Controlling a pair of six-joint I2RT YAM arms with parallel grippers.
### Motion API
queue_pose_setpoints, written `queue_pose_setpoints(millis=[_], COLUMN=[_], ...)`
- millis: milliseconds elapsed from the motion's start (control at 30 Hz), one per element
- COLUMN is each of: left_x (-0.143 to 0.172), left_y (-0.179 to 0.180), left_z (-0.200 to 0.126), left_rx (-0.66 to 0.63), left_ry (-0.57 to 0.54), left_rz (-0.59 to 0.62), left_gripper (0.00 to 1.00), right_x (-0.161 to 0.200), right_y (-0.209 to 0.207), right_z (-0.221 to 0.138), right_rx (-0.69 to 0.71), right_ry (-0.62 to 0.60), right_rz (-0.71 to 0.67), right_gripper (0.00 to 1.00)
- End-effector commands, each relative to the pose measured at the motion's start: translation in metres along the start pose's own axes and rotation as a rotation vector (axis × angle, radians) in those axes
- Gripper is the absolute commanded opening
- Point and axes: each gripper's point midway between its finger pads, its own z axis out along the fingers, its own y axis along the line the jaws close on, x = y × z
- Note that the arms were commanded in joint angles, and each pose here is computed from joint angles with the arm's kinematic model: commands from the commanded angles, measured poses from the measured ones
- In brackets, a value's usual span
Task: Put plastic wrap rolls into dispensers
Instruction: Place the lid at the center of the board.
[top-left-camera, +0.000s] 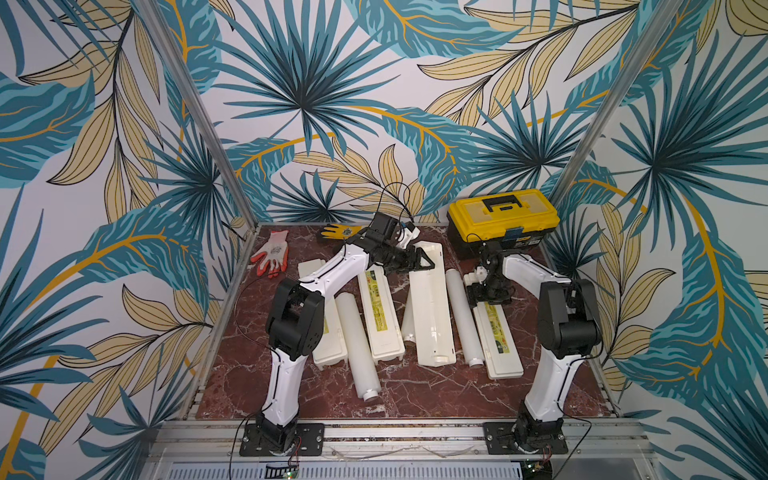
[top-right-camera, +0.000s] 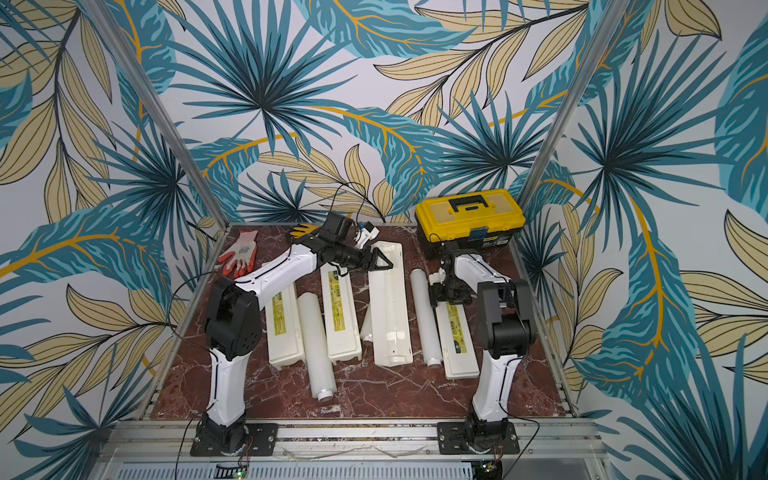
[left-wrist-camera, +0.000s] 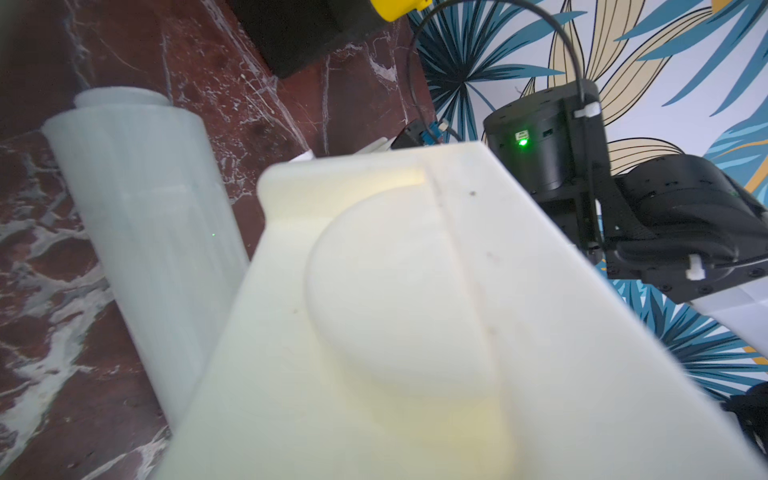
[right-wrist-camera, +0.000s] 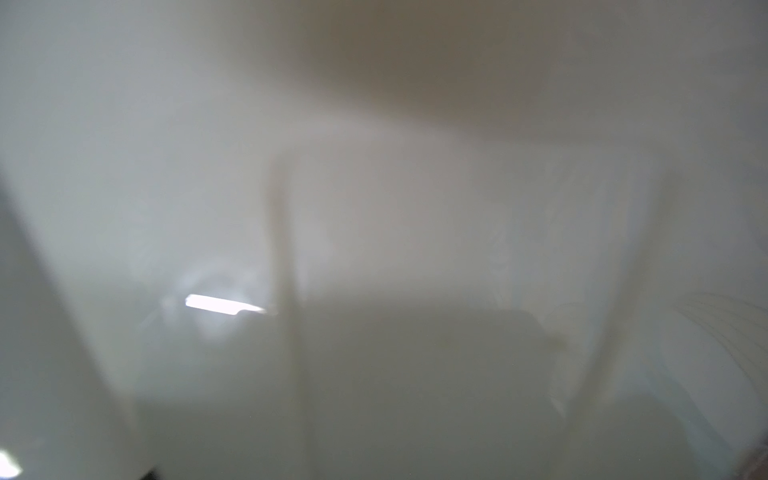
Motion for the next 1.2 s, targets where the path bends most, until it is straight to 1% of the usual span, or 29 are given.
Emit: queue_pose_setpoints(millis=[0,67,167,200,300,400,467,533,633,767,867,1000,1067,1100,1167], left_x=[-0.019,-0.021,-0.022,-0.022,-0.021,-0.02,-0.021,-0.023,-0.025,-0.026,-0.028,-0.029,-0.03,-0.03,-0.031], left_y=[-0.051,-0.055,-0.062,-0.065,-0.073,-0.082,-0.088,-0.093,-0.095,-0.09,-0.087,-0.084,-0.082,-0.082,-0.079], left_z=[-0.025,-0.026,-0.027,-0.026,-0.019,-0.008,-0.001,0.006,0.011,0.017,0.021,0.026,0.028,0.028,0.03], left_rx=[0.089,0.099,0.112,0.114,0.124,0.141,0.154,0.167,0.176,0.182,0.188,0.196,0.197,0.197,0.196], left_ry=[-0.053,-0.053,-0.055,-0.055,-0.046,-0.036,-0.03,-0.025,-0.026,-0.022,-0.023,-0.022,-0.023,-0.023,-0.023], left_rz=[0.085,0.084,0.09,0.094,0.101,0.109,0.112,0.113,0.111,0.105,0.1,0.095,0.092,0.092,0.091], left_gripper=[0.38,0.38,0.38,0.38,0.38,0.38,0.38,0.38,0.38,0.38,0.38,0.38,0.38,0.38,0.38], right_x=[-0.011,-0.013,-0.012,-0.01,-0.006,-0.005,-0.006,-0.006,-0.005,-0.005,-0.007,-0.009,-0.008,-0.007,-0.005], right_y=[0.029,0.012,-0.018,-0.032,-0.06,-0.081,-0.086,-0.093,-0.096,-0.096,-0.099,-0.091,-0.077,-0.066,-0.035], right_z=[-0.016,-0.023,-0.032,-0.033,-0.029,-0.015,-0.005,0.003,0.006,-0.003,-0.025,-0.077,-0.103,-0.117,-0.14], right_rx=[-0.109,-0.031,0.025,0.063,0.146,0.205,0.207,0.211,0.187,0.146,0.138,0.1,0.027,-0.031,-0.193], right_ry=[-0.077,-0.078,-0.08,-0.077,-0.064,-0.052,-0.046,-0.054,-0.068,-0.101,-0.138,-0.275,-0.347,-0.393,-0.467], right_rz=[-0.006,0.002,0.038,0.048,0.058,0.058,0.053,0.065,0.09,0.107,0.138,0.167,0.163,0.156,0.112], right_gripper=[0.59,0.59,0.61,0.61,0.65,0.69,0.73,0.82,0.99,0.99,0.99,0.99,0.99,0.97,0.93])
